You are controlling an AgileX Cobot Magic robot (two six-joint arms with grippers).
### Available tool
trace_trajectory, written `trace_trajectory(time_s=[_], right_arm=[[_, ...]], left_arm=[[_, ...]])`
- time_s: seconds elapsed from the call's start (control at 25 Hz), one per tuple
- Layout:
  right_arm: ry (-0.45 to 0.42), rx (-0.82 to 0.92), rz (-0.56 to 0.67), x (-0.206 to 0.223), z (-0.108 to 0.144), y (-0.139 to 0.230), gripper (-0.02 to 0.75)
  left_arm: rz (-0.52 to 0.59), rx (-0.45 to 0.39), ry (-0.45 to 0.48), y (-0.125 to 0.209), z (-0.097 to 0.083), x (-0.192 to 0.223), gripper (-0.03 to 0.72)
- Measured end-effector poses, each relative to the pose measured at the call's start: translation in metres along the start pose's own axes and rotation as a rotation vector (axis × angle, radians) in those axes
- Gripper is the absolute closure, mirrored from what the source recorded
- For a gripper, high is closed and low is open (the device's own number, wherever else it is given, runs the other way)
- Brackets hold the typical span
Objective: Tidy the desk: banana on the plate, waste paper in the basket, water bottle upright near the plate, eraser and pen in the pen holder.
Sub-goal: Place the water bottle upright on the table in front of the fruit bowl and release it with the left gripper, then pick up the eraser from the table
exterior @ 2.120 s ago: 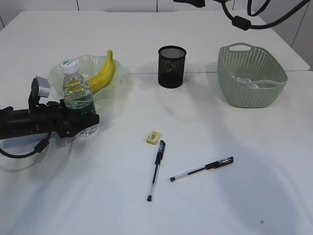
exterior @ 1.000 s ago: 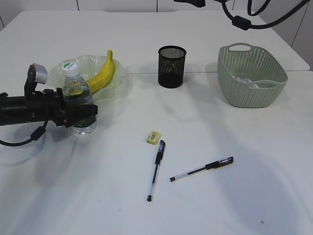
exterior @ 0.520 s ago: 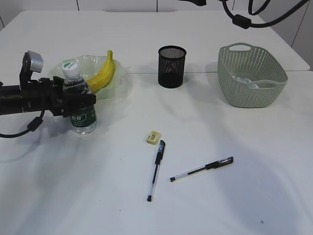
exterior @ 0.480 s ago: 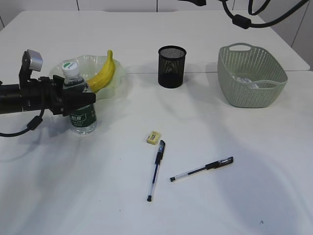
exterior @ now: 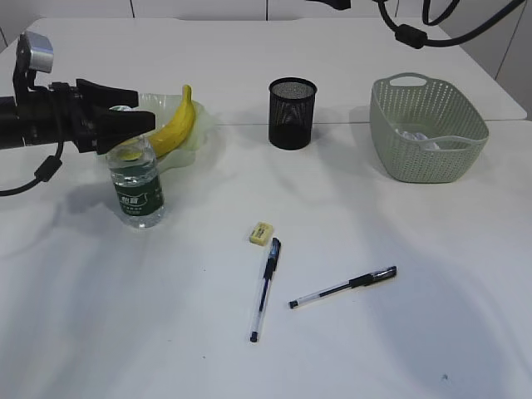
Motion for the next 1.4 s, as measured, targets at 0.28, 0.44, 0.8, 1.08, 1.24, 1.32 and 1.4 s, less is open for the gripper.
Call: trace_trajectory(time_s=[0.28,0.44,0.8,1.08,1.24,1.32,1.4], right_arm=[[0.039,-0.001,-0.011,0.0,-0.006,-0.002,0.153],[0.061,-0.001,-0.018,0.0,-0.009,-0.003,0.153],[0.031,0.001,-0.011,0.0,-0.005,-0.002,0.153],[-0.041,0.016,-0.002,0.0,0.006,0.0,0.153],[-0.066,0.064,-0.036,0.0,0.01,-0.006,0.153],[-0.073,0.087,-0.053,-0.001,0.011,-0.008,0.153],[-0.082,0.092,-0.056,-0.001,0.012,-0.009,0.153]], left_arm=[[-0.03,0.028,-0.006,-0.03,-0.003,-0.005,0.098],[-0.054,0.069,-0.01,-0.053,-0.007,-0.011,0.099],[-0.108,0.193,-0.049,-0.118,-0.023,-0.03,0.113],[-0.113,0.286,-0.132,-0.157,-0.03,-0.045,0.13],[-0.115,0.306,-0.152,-0.165,-0.032,-0.049,0.139],[-0.111,0.285,-0.167,-0.167,-0.03,-0.051,0.14],[-0.104,0.238,-0.19,-0.166,-0.026,-0.054,0.144]])
Point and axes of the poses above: a point on each arm's last joint axis where the gripper is mounted, x pointing out along that axis toward the gripper, z along the wrist's bending axis when the last joint is at zero, y = z × x, the point moved 6 cm from there along x, pointing out along that axis toward the gripper, and after that the axes turned 3 degrees about x, right-handed, at the moved point
